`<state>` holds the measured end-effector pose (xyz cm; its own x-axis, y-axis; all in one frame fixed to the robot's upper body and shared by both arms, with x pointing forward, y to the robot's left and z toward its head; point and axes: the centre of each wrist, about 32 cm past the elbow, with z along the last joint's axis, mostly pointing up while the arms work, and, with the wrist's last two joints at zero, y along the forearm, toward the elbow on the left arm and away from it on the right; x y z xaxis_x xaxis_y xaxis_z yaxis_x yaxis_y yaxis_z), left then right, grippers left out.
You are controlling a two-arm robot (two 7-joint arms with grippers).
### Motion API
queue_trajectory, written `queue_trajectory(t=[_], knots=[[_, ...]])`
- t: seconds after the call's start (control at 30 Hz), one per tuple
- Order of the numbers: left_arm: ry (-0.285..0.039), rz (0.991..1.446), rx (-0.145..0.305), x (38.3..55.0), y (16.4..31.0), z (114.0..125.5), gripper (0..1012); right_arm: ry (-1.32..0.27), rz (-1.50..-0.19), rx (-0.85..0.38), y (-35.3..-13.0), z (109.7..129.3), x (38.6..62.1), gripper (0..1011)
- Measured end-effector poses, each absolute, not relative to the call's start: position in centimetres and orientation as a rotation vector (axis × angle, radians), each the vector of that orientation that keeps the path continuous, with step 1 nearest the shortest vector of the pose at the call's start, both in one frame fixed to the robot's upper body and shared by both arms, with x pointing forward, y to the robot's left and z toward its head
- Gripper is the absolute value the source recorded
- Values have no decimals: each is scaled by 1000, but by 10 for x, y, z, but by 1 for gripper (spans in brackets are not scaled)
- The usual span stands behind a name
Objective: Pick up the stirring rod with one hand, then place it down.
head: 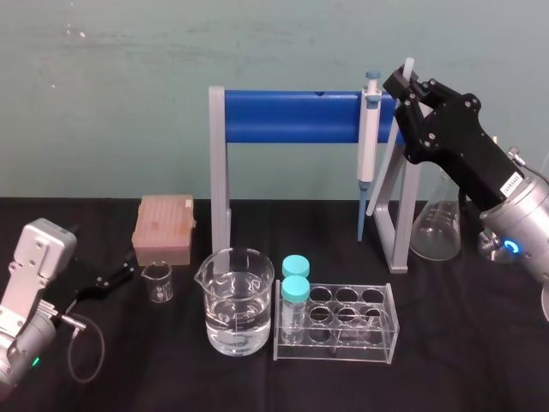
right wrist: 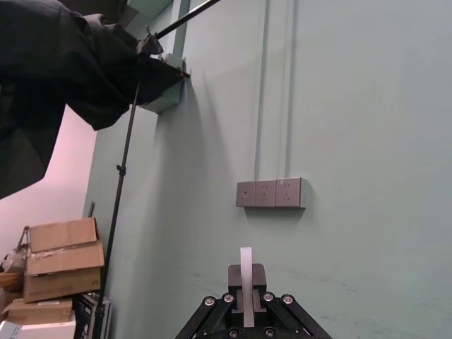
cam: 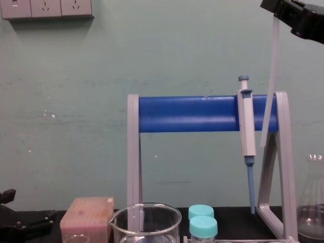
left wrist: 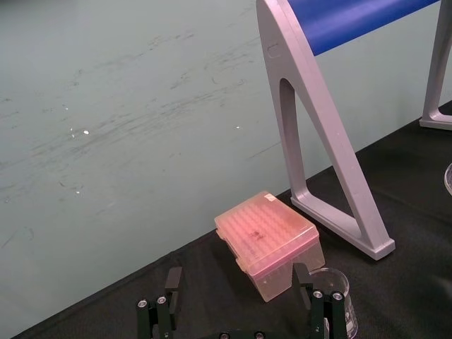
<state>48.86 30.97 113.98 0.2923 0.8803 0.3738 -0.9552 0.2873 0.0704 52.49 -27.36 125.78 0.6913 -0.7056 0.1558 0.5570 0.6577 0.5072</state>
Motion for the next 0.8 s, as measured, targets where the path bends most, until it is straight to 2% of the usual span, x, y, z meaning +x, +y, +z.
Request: queue_trajectory(t=[0.8], knots=[[-285, 1248, 304, 489, 310, 1140, 1000, -353, -739, 444, -273, 1256, 524, 67]])
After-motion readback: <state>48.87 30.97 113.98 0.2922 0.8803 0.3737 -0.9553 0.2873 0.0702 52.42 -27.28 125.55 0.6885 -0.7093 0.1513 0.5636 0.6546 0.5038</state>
